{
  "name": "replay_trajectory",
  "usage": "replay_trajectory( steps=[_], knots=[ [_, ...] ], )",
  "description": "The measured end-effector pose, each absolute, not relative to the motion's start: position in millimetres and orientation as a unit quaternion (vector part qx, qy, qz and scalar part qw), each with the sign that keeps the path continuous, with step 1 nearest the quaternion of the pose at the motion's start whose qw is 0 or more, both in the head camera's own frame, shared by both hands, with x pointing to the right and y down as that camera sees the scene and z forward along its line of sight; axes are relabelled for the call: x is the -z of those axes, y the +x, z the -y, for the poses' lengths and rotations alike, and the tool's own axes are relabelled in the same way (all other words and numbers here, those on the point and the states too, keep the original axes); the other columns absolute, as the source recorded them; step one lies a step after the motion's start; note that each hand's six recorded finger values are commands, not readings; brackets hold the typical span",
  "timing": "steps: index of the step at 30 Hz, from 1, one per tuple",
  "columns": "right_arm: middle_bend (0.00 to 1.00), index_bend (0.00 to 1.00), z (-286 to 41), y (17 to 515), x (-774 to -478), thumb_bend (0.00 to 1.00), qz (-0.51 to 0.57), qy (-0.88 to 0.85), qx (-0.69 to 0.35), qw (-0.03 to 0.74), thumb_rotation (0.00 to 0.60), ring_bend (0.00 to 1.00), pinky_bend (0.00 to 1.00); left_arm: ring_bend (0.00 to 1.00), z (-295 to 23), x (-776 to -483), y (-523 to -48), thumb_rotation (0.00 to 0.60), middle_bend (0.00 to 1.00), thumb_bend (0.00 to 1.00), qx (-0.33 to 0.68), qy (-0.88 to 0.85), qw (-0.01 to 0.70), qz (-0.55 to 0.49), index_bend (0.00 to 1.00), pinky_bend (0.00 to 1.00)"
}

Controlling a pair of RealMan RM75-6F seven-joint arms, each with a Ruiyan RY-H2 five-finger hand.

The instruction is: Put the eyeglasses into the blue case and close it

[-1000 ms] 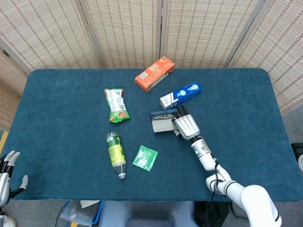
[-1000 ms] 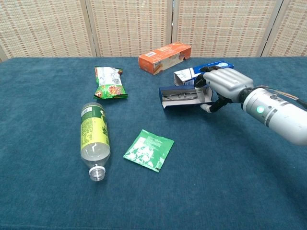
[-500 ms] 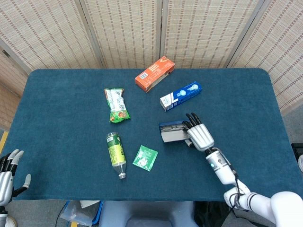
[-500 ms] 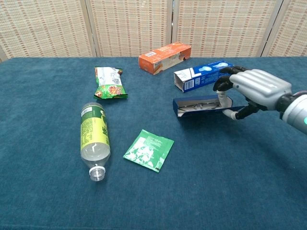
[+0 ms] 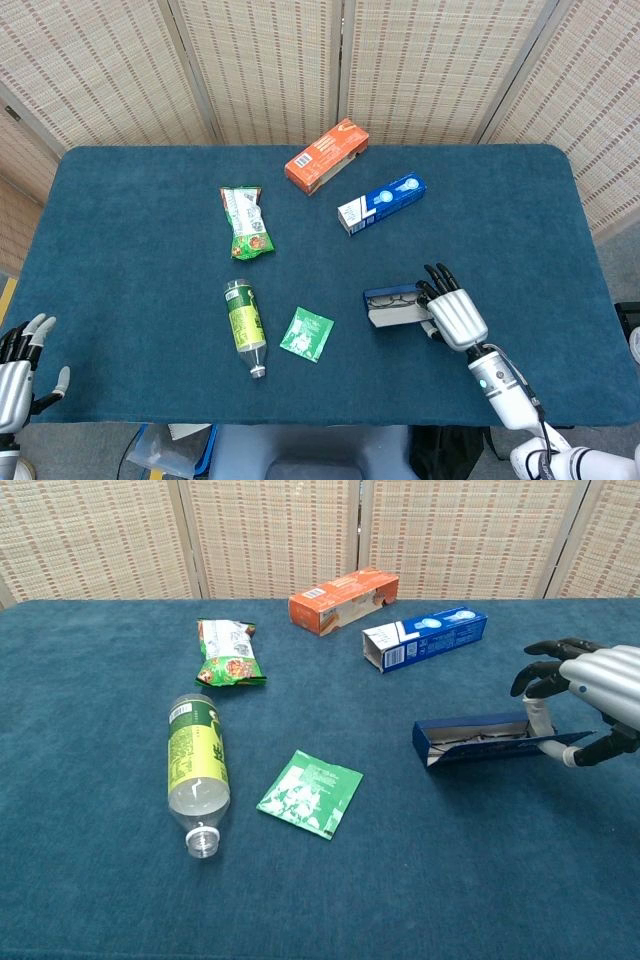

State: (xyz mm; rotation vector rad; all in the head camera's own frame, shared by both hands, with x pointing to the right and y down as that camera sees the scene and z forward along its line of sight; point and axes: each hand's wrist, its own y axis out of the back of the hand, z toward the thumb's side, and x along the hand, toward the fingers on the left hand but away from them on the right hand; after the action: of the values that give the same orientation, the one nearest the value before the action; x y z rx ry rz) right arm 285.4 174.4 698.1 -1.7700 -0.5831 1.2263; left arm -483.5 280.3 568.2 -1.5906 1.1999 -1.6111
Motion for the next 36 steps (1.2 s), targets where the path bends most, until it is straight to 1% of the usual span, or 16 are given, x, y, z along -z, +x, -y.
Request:
replay_trajectory(
  steps=[7, 10, 11, 13, 15, 16, 17, 18, 21, 25, 29, 36],
  knots=[
    [0.26, 0.65, -164.1, 280.4, -705.3, 0.4, 0.238, -0.716, -0.495, 0.43, 0.6, 0.0, 0.0, 0.0, -282.8, -565.9, -488.2, 0.6, 0.0, 0.42, 0.608, -0.59, 0.283, -0.45, 0.08, 0.0],
    [0.23, 0.64, -158.9, 278.1, -708.3, 0.4, 0.237, -0.717, -0.497, 0.428, 0.6, 0.0, 0.0, 0.0, -283.1, -565.7, -488.6, 0.6, 0.0, 0.42, 0.607, -0.59, 0.283, -0.451, 0.08, 0.0],
    [0.21, 0.62, -156.7, 277.6, -709.8, 0.4, 0.237, -0.716, -0.499, 0.427, 0.6, 0.0, 0.0, 0.0, -283.1, -565.8, -488.4, 0.6, 0.0, 0.42, 0.607, -0.59, 0.283, -0.451, 0.08, 0.0],
    [0.18, 0.53, -153.5, 276.8, -712.5, 0.38, 0.235, -0.714, -0.503, 0.427, 0.6, 0.0, 0.0, 0.0, -283.1, -565.9, -488.0, 0.6, 0.0, 0.42, 0.607, -0.591, 0.283, -0.45, 0.08, 0.0],
    [0.13, 0.36, -150.1, 275.8, -716.1, 0.34, 0.231, -0.712, -0.508, 0.427, 0.6, 0.0, 0.0, 0.0, -282.9, -565.8, -488.0, 0.6, 0.0, 0.42, 0.606, -0.591, 0.283, -0.45, 0.08, 0.0],
    [0.12, 0.31, -148.4, 275.1, -717.7, 0.34, 0.229, -0.71, -0.511, 0.427, 0.6, 0.0, 0.0, 0.0, -282.8, -565.6, -488.1, 0.6, 0.0, 0.42, 0.606, -0.591, 0.283, -0.451, 0.08, 0.0],
    [0.1, 0.22, -145.7, 274.1, -719.7, 0.33, 0.227, -0.708, -0.514, 0.429, 0.6, 0.0, 0.0, 0.0, -282.9, -565.5, -488.3, 0.6, 0.0, 0.42, 0.606, -0.591, 0.283, -0.451, 0.08, 0.0],
    [0.09, 0.15, -143.6, 273.2, -721.1, 0.31, 0.227, -0.706, -0.515, 0.43, 0.6, 0.0, 0.0, 0.0, -283.2, -565.6, -488.6, 0.6, 0.0, 0.42, 0.607, -0.591, 0.283, -0.451, 0.08, 0.0],
    [0.06, 0.05, -137.2, 268.9, -724.8, 0.28, 0.228, -0.702, -0.518, 0.432, 0.6, 0.0, 0.0, 0.0, -284.4, -566.0, -489.4, 0.6, 0.0, 0.42, 0.608, -0.591, 0.281, -0.45, 0.08, 0.0],
    [0.02, 0.0, -130.5, 265.4, -730.5, 0.27, 0.227, -0.697, -0.524, 0.433, 0.6, 0.0, 0.0, 0.0, -285.7, -565.8, -490.5, 0.6, 0.0, 0.42, 0.61, -0.59, 0.28, -0.45, 0.08, 0.0],
    [0.0, 0.0, -122.0, 260.7, -735.5, 0.25, 0.229, -0.694, -0.529, 0.432, 0.6, 0.0, 0.0, 0.0, -286.1, -565.0, -491.4, 0.6, 0.0, 0.42, 0.61, -0.589, 0.28, -0.45, 0.08, 0.0],
    [0.0, 0.0, -119.4, 265.0, -734.7, 0.23, 0.23, -0.692, -0.533, 0.428, 0.6, 0.0, 0.0, 0.0, -287.4, -566.6, -492.4, 0.6, 0.0, 0.42, 0.613, -0.589, 0.276, -0.448, 0.08, 0.0]
  ],
)
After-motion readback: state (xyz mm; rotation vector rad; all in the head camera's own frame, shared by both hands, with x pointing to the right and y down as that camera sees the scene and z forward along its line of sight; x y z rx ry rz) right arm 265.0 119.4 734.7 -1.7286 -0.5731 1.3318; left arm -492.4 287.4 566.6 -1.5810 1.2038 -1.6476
